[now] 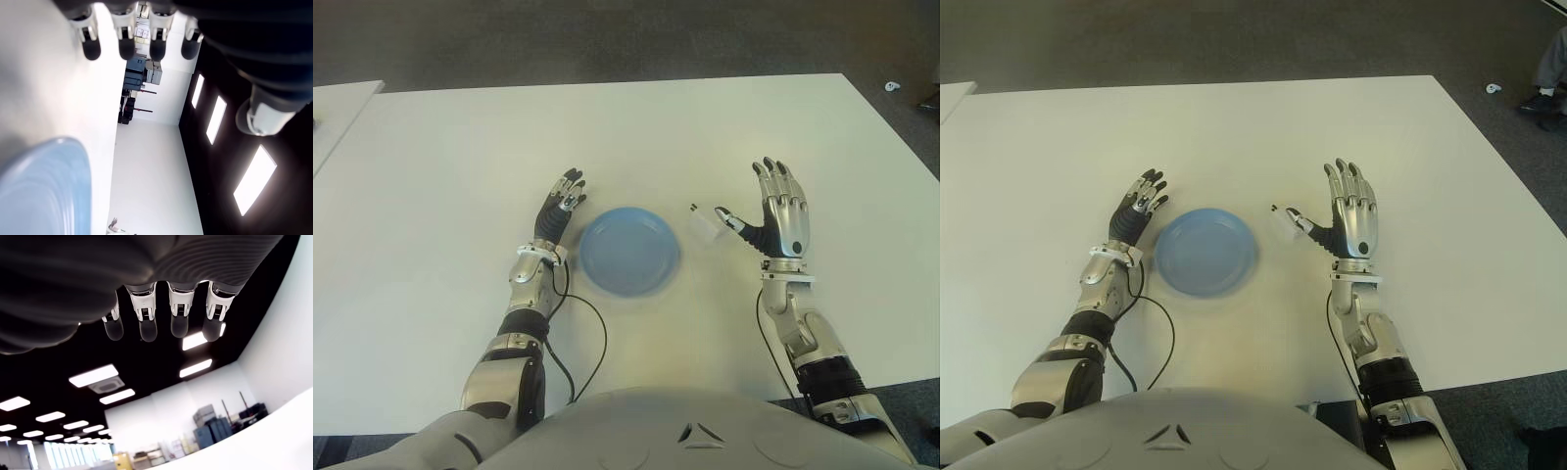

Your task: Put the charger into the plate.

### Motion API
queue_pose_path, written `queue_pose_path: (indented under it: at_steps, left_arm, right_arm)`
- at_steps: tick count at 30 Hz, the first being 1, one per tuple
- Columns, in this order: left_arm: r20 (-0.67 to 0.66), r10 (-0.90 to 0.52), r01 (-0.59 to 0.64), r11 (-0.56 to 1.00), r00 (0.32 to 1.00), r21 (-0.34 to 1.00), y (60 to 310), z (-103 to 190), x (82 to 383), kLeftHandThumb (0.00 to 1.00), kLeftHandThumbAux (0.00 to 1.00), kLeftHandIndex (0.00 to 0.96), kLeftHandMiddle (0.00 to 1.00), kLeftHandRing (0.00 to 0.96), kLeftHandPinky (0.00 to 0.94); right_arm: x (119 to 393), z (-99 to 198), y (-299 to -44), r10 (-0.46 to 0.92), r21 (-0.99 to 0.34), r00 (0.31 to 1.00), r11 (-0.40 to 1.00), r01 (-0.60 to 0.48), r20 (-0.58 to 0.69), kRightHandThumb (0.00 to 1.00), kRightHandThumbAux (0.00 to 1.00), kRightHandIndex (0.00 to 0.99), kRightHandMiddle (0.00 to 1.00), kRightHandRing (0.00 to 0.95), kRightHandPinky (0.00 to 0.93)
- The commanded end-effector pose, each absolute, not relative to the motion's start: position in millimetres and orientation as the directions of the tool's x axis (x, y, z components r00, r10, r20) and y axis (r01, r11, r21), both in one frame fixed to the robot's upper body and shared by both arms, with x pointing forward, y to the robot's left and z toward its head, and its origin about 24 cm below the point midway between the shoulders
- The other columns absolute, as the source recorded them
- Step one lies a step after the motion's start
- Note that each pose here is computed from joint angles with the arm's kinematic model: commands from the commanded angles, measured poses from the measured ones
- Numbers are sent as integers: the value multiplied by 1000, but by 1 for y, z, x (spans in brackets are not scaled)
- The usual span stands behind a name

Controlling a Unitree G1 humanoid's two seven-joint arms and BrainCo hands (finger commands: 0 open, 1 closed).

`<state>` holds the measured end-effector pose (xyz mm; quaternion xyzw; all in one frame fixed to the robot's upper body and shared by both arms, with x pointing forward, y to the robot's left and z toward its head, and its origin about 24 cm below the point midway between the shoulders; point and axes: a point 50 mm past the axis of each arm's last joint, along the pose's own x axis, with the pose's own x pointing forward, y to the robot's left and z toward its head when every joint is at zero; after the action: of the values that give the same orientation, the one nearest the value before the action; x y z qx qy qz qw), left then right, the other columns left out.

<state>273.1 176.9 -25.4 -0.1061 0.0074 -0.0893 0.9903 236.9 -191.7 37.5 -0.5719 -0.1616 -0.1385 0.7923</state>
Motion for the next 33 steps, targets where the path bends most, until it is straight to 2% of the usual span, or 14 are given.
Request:
queue_pose_path:
  at_steps: [1, 8, 14, 33]
  left_arm:
    - [-81, -161, 139, 963, 984, -230, 178, -42, 261, 10, 478, 0, 19, 23, 62]
    - [-76, -160, 139, 964, 984, -225, 177, -42, 261, 6, 476, 0, 21, 25, 61]
    - [-73, -161, 141, 964, 984, -225, 177, -42, 260, 7, 477, 0, 22, 25, 62]
    - [-64, -166, 148, 964, 984, -222, 175, -41, 259, 9, 467, 0, 24, 29, 64]
  right_arm:
    - [231, 18, -179, -60, -901, 942, 280, 332, 329, 322, 144, 0, 0, 0, 0]
    - [235, -6, -170, -128, -934, 965, 250, 254, 228, 339, 129, 0, 0, 0, 0]
    - [237, -15, -171, -177, -953, 972, 233, 195, 156, 337, 122, 0, 0, 0, 0]
    - [239, -30, -166, -203, -963, 978, 247, 105, 55, 305, 116, 0, 0, 0, 0]
